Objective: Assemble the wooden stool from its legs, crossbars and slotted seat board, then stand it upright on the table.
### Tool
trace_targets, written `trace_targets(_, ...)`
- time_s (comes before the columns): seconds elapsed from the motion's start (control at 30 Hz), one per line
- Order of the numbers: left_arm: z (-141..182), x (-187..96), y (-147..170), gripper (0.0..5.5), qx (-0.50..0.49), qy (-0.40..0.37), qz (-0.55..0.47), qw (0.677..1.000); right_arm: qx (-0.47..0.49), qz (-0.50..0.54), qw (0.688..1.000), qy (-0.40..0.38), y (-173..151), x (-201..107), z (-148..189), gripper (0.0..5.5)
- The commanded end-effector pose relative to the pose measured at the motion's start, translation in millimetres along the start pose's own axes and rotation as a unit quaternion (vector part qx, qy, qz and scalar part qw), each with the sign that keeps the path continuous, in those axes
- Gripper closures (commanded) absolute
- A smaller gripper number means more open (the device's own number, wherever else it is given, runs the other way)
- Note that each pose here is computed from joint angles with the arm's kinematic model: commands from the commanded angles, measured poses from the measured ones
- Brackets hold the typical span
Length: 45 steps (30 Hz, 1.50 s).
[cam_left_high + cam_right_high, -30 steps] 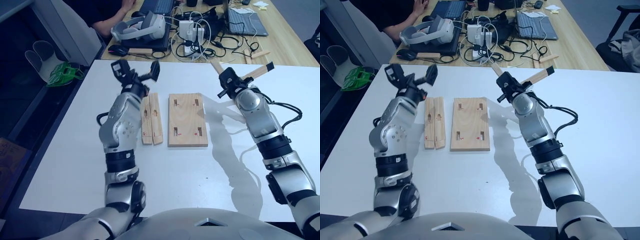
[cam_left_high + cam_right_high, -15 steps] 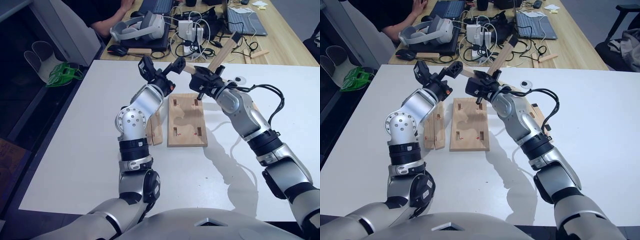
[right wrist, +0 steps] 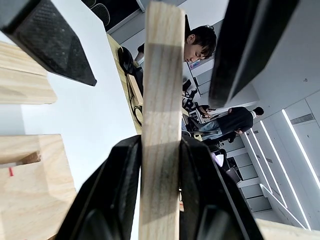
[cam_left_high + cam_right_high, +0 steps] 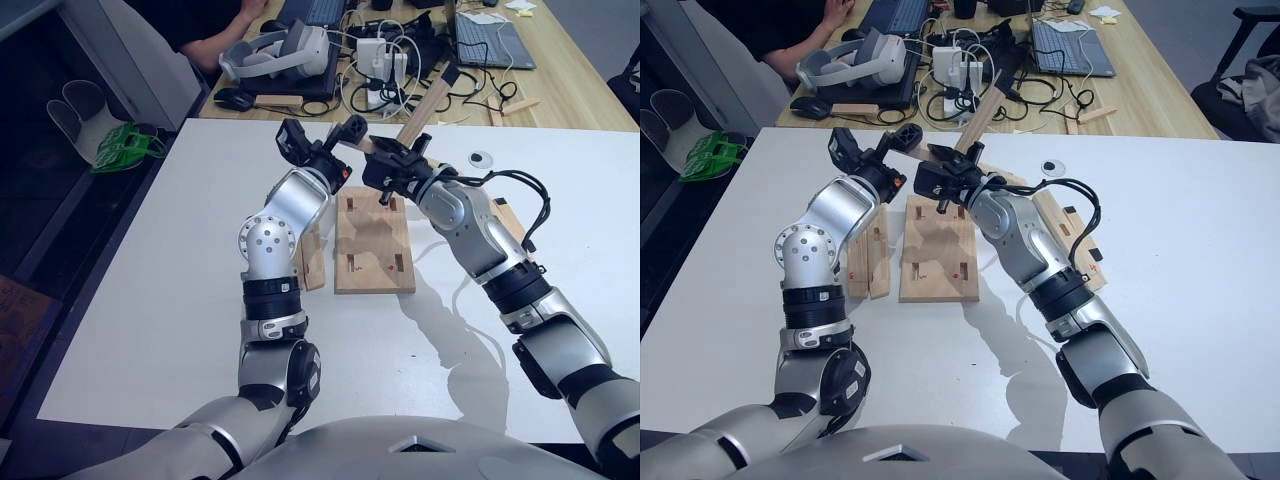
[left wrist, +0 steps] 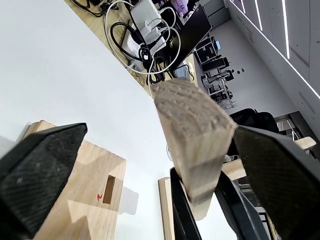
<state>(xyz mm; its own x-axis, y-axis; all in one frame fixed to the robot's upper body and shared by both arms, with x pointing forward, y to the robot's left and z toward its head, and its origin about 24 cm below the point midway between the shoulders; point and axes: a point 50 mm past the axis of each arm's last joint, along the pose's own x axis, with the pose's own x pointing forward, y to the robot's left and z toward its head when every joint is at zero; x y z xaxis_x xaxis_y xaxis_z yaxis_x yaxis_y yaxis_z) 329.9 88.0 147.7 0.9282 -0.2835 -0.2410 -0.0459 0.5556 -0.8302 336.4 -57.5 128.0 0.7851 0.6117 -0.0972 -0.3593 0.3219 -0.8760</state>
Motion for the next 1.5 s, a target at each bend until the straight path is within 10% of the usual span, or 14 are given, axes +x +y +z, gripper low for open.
trace_targets(0.03,-14,3,-53,0.10,-0.033,0.018,-0.074,0.997,-0.015,0.000,1.000,-0.016,-5,1,7,4.48)
trace_targets(0.83,-13,3,-47,3.94,-0.025,0.001,-0.064,0.998,-0.009,-0.001,1.000,-0.015,-2,0,7,4.48)
trace_targets(1.3,-5,3,-49,4.07,-0.039,-0.026,-0.062,0.997,-0.050,0.018,0.998,-0.018,6,0,2,4.48)
trace_targets(1.5,6,3,-47,4.48,-0.056,-0.059,-0.046,0.996,-0.055,0.023,0.998,-0.037,7,-2,6,3.24)
